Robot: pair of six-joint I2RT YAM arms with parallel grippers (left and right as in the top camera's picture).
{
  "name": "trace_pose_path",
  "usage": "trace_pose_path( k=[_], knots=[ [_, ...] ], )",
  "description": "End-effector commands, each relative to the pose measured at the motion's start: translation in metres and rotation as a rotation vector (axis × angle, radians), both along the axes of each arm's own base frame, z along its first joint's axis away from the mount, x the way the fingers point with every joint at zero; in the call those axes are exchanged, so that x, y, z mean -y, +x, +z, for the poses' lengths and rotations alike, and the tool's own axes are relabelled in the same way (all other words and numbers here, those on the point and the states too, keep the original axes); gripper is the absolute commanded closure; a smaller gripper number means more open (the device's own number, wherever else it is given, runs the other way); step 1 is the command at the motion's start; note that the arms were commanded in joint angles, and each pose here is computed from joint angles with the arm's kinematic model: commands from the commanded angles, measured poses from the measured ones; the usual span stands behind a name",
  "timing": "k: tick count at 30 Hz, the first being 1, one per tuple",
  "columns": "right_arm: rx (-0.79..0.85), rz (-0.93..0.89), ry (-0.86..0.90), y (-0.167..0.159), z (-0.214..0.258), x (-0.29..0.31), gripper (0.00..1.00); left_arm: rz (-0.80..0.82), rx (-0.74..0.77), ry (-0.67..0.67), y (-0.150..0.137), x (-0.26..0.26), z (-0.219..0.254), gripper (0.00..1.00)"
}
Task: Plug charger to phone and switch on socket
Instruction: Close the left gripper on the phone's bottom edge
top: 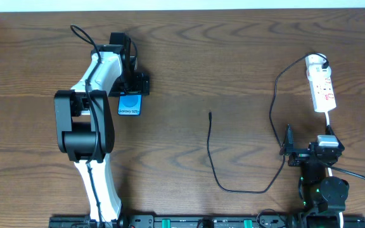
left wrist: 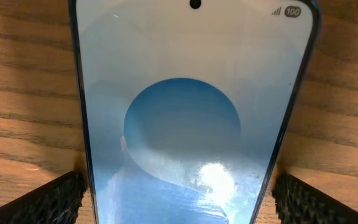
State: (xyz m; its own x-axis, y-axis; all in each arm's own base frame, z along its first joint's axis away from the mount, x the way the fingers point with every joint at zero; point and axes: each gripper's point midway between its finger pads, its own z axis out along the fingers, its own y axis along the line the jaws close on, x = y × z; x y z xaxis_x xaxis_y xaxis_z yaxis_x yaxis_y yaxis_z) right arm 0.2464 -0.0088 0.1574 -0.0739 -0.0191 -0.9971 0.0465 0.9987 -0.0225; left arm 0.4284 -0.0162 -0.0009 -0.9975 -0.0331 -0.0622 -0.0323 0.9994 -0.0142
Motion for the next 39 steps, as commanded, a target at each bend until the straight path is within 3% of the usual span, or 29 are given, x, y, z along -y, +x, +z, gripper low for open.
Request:
trace_pose_path(
  k=[1,14,25,39],
  knots=[
    [0.0,0.018,-0.015,0.0,0.0,-0.004,0.01,0.001,-0.025,0.032,-0.006,-0.007,-0.007,0.02],
    [0.0,0.018,-0.015,0.0,0.0,-0.004,0.01,0.001,-0.025,0.032,-0.007,-0.007,-0.007,0.01],
    [0.001,0.018,-0.015,0.0,0.0,-0.004,0.01,0.001,-0.034,0.032,-0.008,-0.007,-0.011,0.15],
    [0.0,0.018,-0.015,0.0,0.0,-0.004,0.01,0.0,-0.063,0.033,-0.013,-0.007,-0.021,0.16]
  ],
)
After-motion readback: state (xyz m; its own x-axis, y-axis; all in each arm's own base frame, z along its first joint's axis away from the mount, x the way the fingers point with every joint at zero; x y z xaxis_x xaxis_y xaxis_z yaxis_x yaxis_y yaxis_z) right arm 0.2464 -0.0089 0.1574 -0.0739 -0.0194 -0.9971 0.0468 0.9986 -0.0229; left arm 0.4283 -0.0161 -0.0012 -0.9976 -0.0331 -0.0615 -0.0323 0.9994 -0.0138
